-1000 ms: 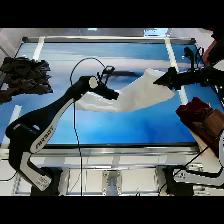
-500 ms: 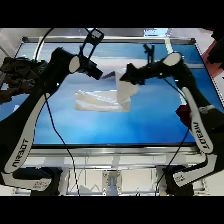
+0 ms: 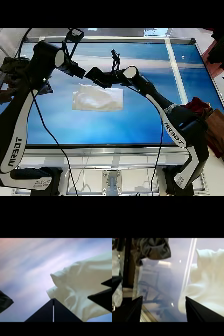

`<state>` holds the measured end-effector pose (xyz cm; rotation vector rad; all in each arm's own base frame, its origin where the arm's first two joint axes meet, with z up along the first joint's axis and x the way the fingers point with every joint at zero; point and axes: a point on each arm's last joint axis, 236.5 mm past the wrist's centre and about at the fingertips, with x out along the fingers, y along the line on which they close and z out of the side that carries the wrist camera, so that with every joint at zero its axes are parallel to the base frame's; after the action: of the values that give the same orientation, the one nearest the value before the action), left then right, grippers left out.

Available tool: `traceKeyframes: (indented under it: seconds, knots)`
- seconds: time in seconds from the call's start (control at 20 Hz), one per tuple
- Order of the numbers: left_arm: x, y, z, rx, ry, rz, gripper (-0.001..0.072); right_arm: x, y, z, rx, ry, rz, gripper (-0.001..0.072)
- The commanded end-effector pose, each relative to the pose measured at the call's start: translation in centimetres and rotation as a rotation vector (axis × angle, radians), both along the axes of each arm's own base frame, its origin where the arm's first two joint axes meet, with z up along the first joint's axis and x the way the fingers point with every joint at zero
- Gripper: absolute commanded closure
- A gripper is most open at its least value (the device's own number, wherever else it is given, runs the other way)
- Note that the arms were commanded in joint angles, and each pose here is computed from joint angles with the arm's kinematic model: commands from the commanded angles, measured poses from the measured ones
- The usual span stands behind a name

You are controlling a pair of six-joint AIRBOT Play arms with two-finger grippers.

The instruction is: Fold the shirts.

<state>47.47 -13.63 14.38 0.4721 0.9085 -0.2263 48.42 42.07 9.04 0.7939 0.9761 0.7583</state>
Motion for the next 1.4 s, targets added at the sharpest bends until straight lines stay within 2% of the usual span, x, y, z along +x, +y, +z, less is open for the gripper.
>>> traceKeyframes:
  seconds: [0.0,0.15,0.2,0.35,0.45,0.65,0.7,0.75,0.8,0.95,1.2,1.25,1.35]
  knots:
    - [-0.5,1.1,-0.4,0.013,0.032,0.026,0.0697,1.4,-1.5,0.5,0.007,-0.012,-0.028,0.0111]
    - [-0.4,1.1,-0.4,0.011,0.030,0.026,0.0697,3.0,-7.5,-1.9,-0.141,-0.019,-0.009,0.0129]
    - [-0.4,1.0,-0.4,0.010,0.031,0.025,0.0697,3.3,-10.1,-3.7,-0.228,0.001,-0.011,0.0164]
    - [-0.4,0.9,-0.4,0.006,0.028,0.023,0.0697,2.9,-18.0,-8.9,-0.497,0.159,-0.070,0.0167]
    - [0.0,0.7,-0.1,-0.003,0.009,0.022,0.0697,1.7,-20.3,-11.1,-0.566,0.235,-0.063,0.0166]
    - [0.4,0.6,0.1,-0.019,-0.009,0.031,0.0697,-1.5,-20.9,-15.9,-0.553,0.402,0.036,0.0162]
    - [0.4,0.6,0.1,-0.019,-0.009,0.031,0.0697,-2.4,-20.0,-16.9,-0.514,0.446,0.073,0.0132]
    - [0.4,0.6,0.1,-0.019,-0.009,0.031,0.0697,-2.8,-19.0,-17.5,-0.465,0.469,0.107,0.0043]
    - [0.4,0.6,0.1,-0.018,-0.010,0.030,0.0697,-3.1,-17.8,-17.8,-0.404,0.492,0.126,0.0031]
    - [0.4,0.6,0.1,-0.018,-0.010,0.030,0.0697,-2.8,-15.3,-18.5,-0.262,0.544,0.123,0.0031]
    - [0.4,0.6,0.1,-0.018,-0.010,0.030,0.0697,-2.2,-12.9,-17.7,-0.166,0.508,0.134,0.0037]
    - [0.4,0.6,0.1,-0.018,-0.010,0.030,0.0697,-2.0,-12.4,-17.3,-0.141,0.494,0.136,0.0099]
    - [0.4,0.6,0.1,-0.018,-0.009,0.031,0.0697,-1.9,-11.6,-16.6,-0.089,0.490,0.143,0.0320]
